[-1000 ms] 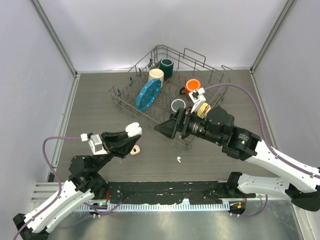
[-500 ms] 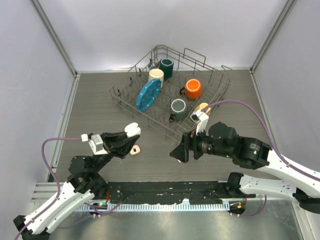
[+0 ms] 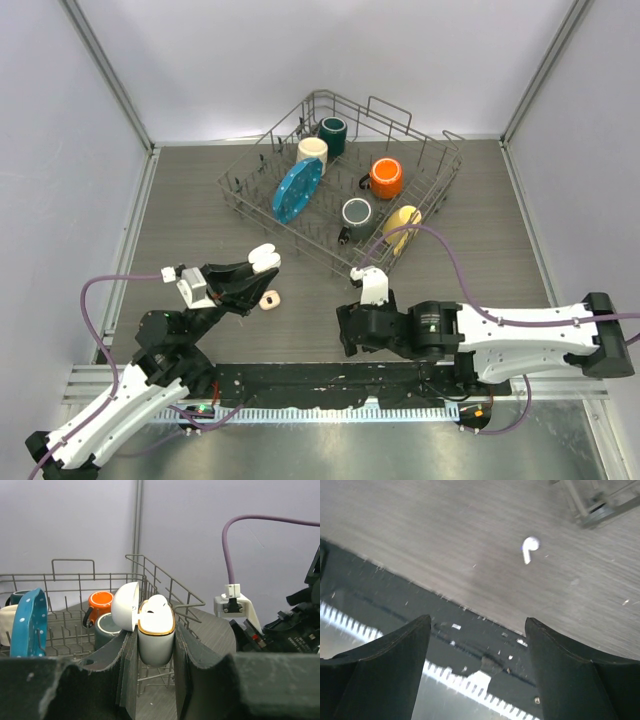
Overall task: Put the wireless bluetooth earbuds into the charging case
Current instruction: Pick up the earbud from the center of the board.
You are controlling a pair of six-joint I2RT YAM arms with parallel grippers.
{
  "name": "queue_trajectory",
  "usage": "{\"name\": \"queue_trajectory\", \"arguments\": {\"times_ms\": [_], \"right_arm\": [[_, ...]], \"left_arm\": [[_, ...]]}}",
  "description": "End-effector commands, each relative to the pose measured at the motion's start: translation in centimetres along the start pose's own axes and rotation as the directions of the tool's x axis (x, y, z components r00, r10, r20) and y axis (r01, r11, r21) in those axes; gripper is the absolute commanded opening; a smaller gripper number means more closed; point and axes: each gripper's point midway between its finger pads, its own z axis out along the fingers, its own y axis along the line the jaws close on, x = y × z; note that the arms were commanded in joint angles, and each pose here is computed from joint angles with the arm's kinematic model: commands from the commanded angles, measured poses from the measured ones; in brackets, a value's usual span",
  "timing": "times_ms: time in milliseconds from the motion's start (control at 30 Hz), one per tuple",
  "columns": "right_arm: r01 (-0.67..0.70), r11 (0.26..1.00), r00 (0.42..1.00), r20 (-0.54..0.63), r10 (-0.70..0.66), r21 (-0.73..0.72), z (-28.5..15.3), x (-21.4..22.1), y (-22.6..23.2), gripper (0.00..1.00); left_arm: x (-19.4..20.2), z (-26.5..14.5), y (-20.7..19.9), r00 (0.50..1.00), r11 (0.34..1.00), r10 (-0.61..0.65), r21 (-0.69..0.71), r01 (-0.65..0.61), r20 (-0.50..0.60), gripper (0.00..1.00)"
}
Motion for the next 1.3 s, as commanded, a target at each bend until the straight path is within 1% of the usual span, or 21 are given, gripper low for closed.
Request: {"name": "queue_trajectory", "arguments": {"times_ms": [0,33,100,133,167,200,233,300,400,533,600,733,833,1000,1267], "right_arm": [[-0.130,0.986,0.975,0.194,0.108,0.104,1.6,-3.0,-0.9,0.81],[-0.128,0.984,0.972,0.210,0.100,0.122,1.9,-3.2,-1.1,0.81],[-0.109,0.982,0.978,0.195,0.078,0.155,2.9,-2.8,-1.6,0.80],[-0.127,0.978,0.977,0.191,0.094,0.166,3.5,-3.0,-2.0,0.76],[-0.115,0.980,0.984,0.151,0.091,0.160,4.2,-2.3,-1.9,0.74],[-0.106,0.982,0.987,0.139,0.085,0.155,4.6,-2.2,-1.9,0.72],[-0.118,0.982,0.985,0.138,0.098,0.145,5.2,-2.0,-1.9,0.67],[-0.122,0.983,0.987,0.118,0.107,0.133,5.9,-1.5,-2.1,0.64],[-0.138,0.982,0.985,0.118,0.123,0.127,7.0,-1.6,-2.6,0.59],[-0.120,0.983,0.988,0.117,0.104,0.138,7.7,-1.3,-3.1,0.57],[-0.113,0.982,0.989,0.114,0.096,0.153,8.1,-1.1,-3.4,0.54],[-0.103,0.976,0.991,0.106,0.084,0.194,8.9,-0.5,-4.0,0.53],[-0.115,0.963,0.988,0.127,0.086,0.244,9.0,-0.5,-5.1,0.52],[-0.131,0.959,0.983,0.158,0.093,0.251,8.8,-0.8,-5.6,0.52],[-0.109,0.956,0.983,0.173,0.063,0.271,9.4,-0.5,-6.3,0.53]], "left_arm": [[-2.4,0.4,0.0,0.998,1.000,0.028,-0.006,-0.028,0.058,0.00],[-2.5,0.4,-0.1,0.998,1.000,0.028,-0.004,-0.028,0.058,0.00],[-2.6,0.3,-0.1,0.998,1.000,0.025,-0.005,-0.025,0.061,0.00],[-2.4,0.3,-0.1,0.998,1.000,0.026,-0.003,-0.026,0.058,0.00],[-2.4,0.3,-0.1,0.998,1.000,0.024,-0.002,-0.024,0.059,0.00],[-2.3,0.3,0.0,0.998,1.000,0.023,-0.006,-0.023,0.057,0.00],[-2.3,0.3,-0.1,0.998,1.000,0.021,-0.004,-0.021,0.055,0.00],[-2.2,0.2,0.0,0.998,1.000,0.020,-0.006,-0.020,0.055,0.00],[-2.2,0.3,0.0,0.998,1.000,0.018,-0.006,-0.018,0.055,0.00],[-2.1,0.4,-0.1,0.999,1.000,0.014,-0.005,-0.014,0.051,0.00],[-2.0,0.4,0.0,0.999,1.000,0.013,-0.007,-0.013,0.048,0.00],[-2.0,0.4,0.0,0.999,1.000,0.013,-0.008,-0.012,0.046,0.00],[-1.8,0.4,0.0,0.999,1.000,0.011,-0.008,-0.011,0.042,0.00],[-1.8,0.4,0.0,0.999,1.000,0.010,-0.005,-0.009,0.038,0.00],[-1.7,0.5,0.0,0.999,1.000,0.006,-0.005,-0.006,0.038,0.00]]}}
